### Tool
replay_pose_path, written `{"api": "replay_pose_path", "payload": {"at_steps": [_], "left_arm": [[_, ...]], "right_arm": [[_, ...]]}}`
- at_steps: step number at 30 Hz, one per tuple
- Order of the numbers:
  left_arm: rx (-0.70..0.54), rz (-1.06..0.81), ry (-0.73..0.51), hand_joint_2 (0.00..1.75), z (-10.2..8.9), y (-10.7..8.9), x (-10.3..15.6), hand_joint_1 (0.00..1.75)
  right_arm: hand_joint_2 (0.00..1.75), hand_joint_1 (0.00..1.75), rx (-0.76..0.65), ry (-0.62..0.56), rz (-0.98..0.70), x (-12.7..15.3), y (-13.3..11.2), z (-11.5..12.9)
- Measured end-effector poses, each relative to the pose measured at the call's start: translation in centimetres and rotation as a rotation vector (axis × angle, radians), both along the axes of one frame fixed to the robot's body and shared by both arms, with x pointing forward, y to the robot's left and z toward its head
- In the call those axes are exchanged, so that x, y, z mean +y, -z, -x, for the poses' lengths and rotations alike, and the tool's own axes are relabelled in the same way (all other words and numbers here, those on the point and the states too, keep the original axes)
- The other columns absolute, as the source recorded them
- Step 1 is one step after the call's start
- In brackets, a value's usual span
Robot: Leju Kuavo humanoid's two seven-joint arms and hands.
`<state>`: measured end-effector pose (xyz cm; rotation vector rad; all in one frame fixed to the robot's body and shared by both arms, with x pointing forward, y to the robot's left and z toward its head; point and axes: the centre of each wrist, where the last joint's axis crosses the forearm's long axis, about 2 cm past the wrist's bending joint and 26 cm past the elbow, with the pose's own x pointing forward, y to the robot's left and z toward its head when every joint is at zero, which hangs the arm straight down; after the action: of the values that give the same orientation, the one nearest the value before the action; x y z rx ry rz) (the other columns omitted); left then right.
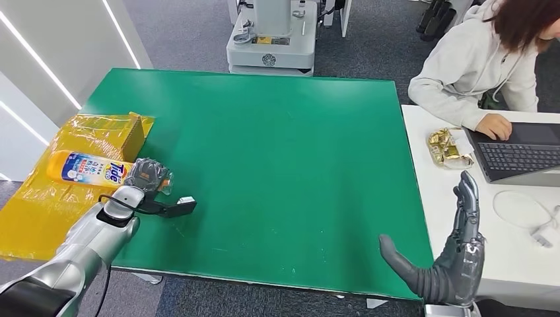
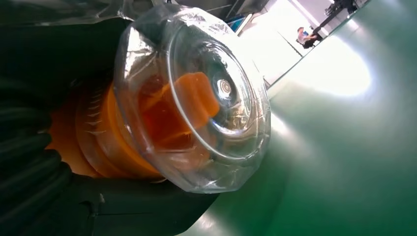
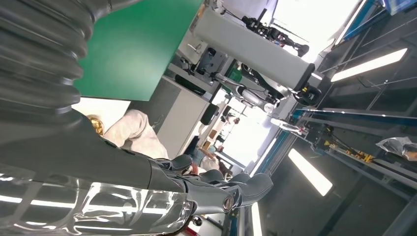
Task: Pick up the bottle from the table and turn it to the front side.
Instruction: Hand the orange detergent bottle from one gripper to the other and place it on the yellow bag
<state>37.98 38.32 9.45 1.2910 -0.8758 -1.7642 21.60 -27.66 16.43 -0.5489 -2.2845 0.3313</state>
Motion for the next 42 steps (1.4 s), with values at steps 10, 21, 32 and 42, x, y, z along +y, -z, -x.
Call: {"api": "replay_pose_path", "payload": {"at_steps": [10, 21, 32, 42], "left_arm": [[-0.010, 0.019, -0.057, 1.75, 1.2, 0.9, 2.5, 0.00], [-0.017, 0.164, -0.024, 1.75, 1.8, 1.1, 3.2, 0.00], [-0.293, 0.633, 0.127, 1.75, 5.1, 2.5, -1.5, 0.00], [-0.741, 1.381, 0.295, 1.75, 7.2, -0.9, -10.5, 0.00]], "right_arm": [[1.75, 0.00, 0.006, -0.059, -0.007, 0.5, 0.0, -3.2], [1.75, 0.00, 0.016, -0.105, -0.030, 0.3, 0.5, -5.3], [1.75, 0.00, 0.055, -0.140, -0.024, 0.6, 1.3, -5.5], [1.75, 0.00, 0.117, -0.142, -0.045, 1.1, 3.0, -3.6]]}}
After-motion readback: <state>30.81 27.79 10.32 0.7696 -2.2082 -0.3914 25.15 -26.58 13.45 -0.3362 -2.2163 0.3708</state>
